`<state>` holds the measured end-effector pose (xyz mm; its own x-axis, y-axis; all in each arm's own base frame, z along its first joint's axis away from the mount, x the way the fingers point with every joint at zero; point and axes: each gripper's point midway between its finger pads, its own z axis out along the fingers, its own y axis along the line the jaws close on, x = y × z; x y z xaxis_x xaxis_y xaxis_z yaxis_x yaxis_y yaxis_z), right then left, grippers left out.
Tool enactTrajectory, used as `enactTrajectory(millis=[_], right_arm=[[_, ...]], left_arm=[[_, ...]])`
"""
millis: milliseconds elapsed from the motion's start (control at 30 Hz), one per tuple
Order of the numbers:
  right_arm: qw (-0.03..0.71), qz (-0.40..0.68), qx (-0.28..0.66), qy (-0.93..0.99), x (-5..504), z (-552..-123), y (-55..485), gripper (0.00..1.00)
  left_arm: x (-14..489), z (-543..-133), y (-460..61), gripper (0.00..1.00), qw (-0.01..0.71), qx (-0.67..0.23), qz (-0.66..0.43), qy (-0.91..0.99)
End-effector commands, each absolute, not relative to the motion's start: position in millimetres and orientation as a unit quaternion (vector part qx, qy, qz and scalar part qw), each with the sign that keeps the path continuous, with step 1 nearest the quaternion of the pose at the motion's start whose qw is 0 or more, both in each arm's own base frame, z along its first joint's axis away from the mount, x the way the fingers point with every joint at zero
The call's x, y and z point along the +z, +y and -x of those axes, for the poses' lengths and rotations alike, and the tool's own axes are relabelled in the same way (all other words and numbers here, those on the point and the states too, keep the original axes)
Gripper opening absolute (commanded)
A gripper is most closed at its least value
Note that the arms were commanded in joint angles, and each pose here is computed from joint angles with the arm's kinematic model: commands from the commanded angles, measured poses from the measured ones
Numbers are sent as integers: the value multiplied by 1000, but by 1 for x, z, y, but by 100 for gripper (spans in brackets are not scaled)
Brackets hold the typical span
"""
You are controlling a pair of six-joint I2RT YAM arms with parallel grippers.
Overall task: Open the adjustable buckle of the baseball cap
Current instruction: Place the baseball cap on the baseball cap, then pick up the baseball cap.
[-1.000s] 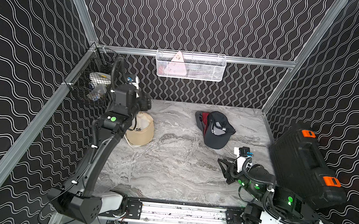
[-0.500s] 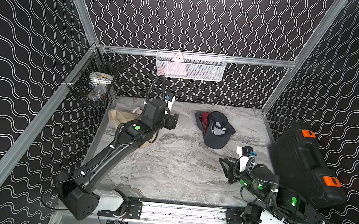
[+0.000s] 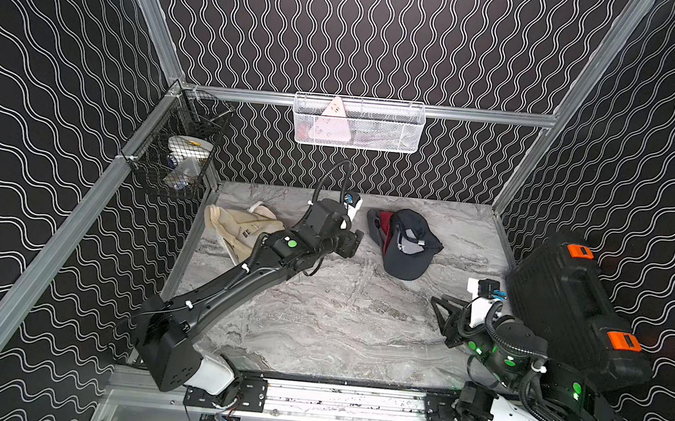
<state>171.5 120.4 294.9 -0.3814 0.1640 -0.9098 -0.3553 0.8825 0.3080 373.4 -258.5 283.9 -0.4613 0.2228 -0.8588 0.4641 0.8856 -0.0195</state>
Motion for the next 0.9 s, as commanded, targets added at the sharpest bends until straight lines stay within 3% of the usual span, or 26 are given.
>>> enactTrajectory(millis=[0,233,533,867], right_arm=[[562,12,199,803,293,-173,91,36],[591,-31,199,781,293,-167,58,39],[573,-7,193,796,276,-169,73,39],[565,8,165,808,299,-166,65,40]], left_arm=[[290,-378,-275,70,489,-147,-202,836],[274,-383,-301,70,473,-161,-212,840],[258,-394,-324,69,458,-178,-215,844],[244,-408,-343,69,448,-191,-216,846]])
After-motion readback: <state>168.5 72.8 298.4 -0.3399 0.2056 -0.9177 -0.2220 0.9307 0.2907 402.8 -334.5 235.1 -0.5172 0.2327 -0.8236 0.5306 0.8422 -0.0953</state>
